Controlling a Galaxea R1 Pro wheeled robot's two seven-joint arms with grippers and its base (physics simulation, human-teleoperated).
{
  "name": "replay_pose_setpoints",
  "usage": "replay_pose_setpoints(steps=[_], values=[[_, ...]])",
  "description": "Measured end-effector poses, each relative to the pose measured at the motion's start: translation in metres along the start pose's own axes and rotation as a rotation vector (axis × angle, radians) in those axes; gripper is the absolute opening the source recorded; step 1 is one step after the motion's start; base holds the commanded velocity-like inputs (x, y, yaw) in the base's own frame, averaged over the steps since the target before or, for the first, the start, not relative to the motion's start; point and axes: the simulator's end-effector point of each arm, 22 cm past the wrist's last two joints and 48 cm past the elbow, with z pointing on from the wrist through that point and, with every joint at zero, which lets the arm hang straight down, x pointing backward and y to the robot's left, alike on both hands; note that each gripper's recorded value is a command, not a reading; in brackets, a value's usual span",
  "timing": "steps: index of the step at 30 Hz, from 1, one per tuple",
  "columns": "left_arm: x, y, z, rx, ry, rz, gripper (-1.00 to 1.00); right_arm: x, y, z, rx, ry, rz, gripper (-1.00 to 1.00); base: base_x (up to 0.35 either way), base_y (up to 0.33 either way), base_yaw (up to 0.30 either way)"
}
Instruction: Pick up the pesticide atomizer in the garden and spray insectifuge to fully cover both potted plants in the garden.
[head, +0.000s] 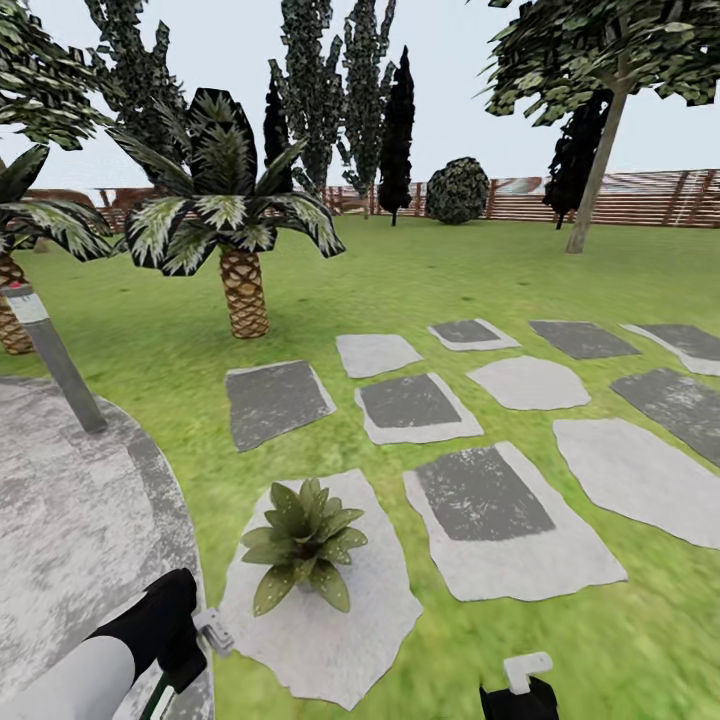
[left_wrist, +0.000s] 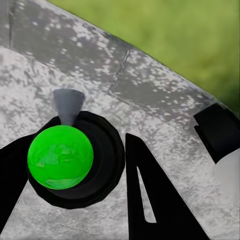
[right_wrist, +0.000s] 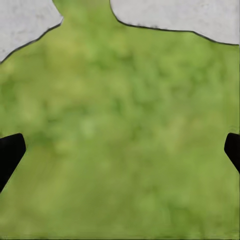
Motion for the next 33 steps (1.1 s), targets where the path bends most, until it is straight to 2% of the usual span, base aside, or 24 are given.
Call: replay_pose_setpoints(steps=[12,17,23,27,31,33], values=[[-0.009,0.013,-0.014,-0.018,-0.024,0.000,-1.00,-0.002,0.000,-0.001,0.001,-0.004,0.000,1.00,-0.007,0.313,-0.254],[-0.026,0.028,-0.040,0.000,-0.056,0.003,-1.00,-0.003,-0.001,-0.001,0.001,-0.006,0.000,1.00,0.000,0.319,-0.254],[-0.035,0.031,-0.052,0.002,-0.083,0.010,-1.00,-0.004,-0.001,-0.001,0.001,-0.007,0.001,1.00,0.074,0.321,-0.205],[-0.039,0.031,-0.052,0.003,-0.095,0.033,-1.00,-0.004,-0.001,-0.001,0.002,-0.008,0.000,1.00,0.158,0.318,-0.023],[-0.038,0.020,-0.052,0.030,-0.076,0.077,-1.00,-0.003,-0.006,-0.001,0.006,-0.008,-0.004,1.00,0.183,0.304,-0.002],[-0.037,0.018,-0.051,0.036,-0.071,0.086,-1.00,-0.003,-0.006,-0.001,0.007,-0.009,-0.004,1.00,0.219,0.272,0.000]])
